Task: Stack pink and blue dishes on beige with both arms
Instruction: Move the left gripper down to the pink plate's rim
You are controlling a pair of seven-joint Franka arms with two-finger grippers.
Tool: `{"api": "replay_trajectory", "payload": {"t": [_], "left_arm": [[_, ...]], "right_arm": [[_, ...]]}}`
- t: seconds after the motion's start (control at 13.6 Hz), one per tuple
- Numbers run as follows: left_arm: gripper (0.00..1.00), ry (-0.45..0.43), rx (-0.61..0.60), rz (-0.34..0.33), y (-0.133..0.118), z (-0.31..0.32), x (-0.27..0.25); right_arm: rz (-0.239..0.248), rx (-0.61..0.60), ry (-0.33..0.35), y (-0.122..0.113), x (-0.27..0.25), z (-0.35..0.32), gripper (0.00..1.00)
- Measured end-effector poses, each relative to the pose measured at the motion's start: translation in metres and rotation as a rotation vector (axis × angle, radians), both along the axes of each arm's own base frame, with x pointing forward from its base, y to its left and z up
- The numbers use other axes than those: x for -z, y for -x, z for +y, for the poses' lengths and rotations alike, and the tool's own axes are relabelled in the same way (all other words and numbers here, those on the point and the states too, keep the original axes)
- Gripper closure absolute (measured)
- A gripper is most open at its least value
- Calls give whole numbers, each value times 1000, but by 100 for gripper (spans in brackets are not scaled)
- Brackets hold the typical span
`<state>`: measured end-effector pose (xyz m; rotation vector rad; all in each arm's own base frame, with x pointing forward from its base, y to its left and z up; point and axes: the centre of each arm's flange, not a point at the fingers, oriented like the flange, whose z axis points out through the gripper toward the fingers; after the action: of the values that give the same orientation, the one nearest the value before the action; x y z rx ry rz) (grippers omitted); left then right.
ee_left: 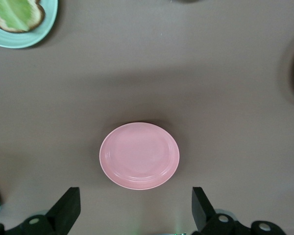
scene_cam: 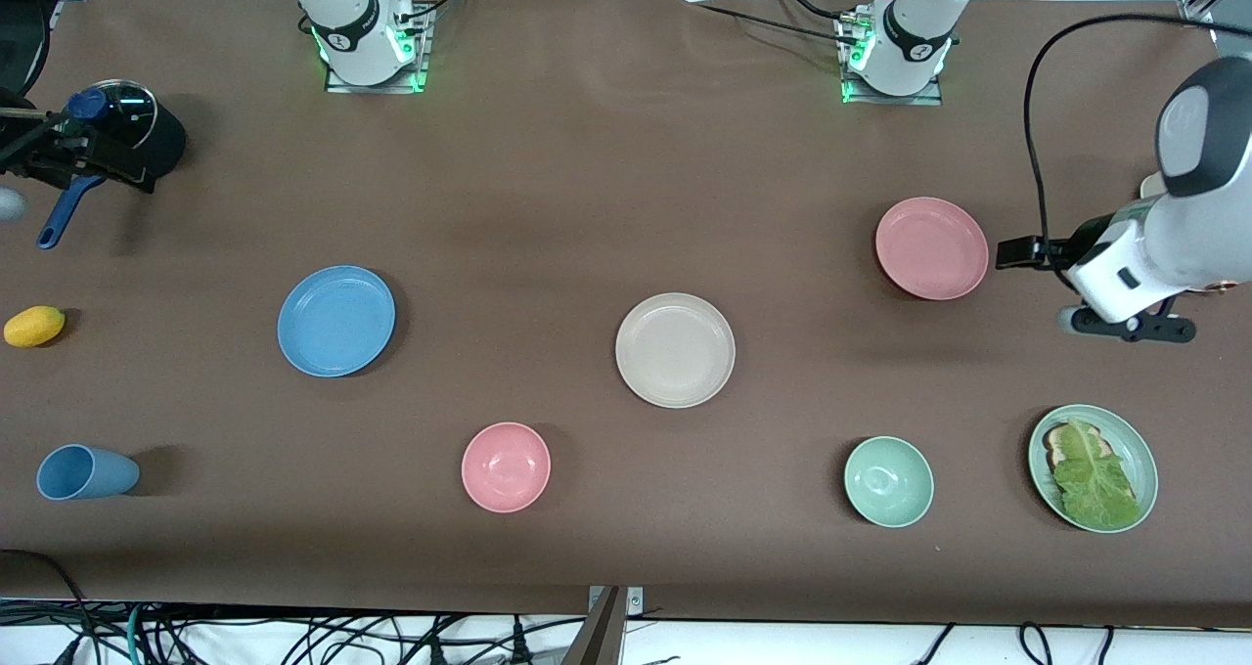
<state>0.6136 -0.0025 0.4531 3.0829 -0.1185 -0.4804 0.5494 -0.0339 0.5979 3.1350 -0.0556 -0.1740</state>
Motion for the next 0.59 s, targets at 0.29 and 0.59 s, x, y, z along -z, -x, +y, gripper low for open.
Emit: {"api": "replay_trajectory", "payload": {"t": [0.29,0.59], "left_arm": [[0,21,-24,-25,-9,5,44],[0,28,-54,-137,21,28,83]], "right_arm": [[0,0,0,0,0,0,0],[0,0,0,0,0,0,0]]}}
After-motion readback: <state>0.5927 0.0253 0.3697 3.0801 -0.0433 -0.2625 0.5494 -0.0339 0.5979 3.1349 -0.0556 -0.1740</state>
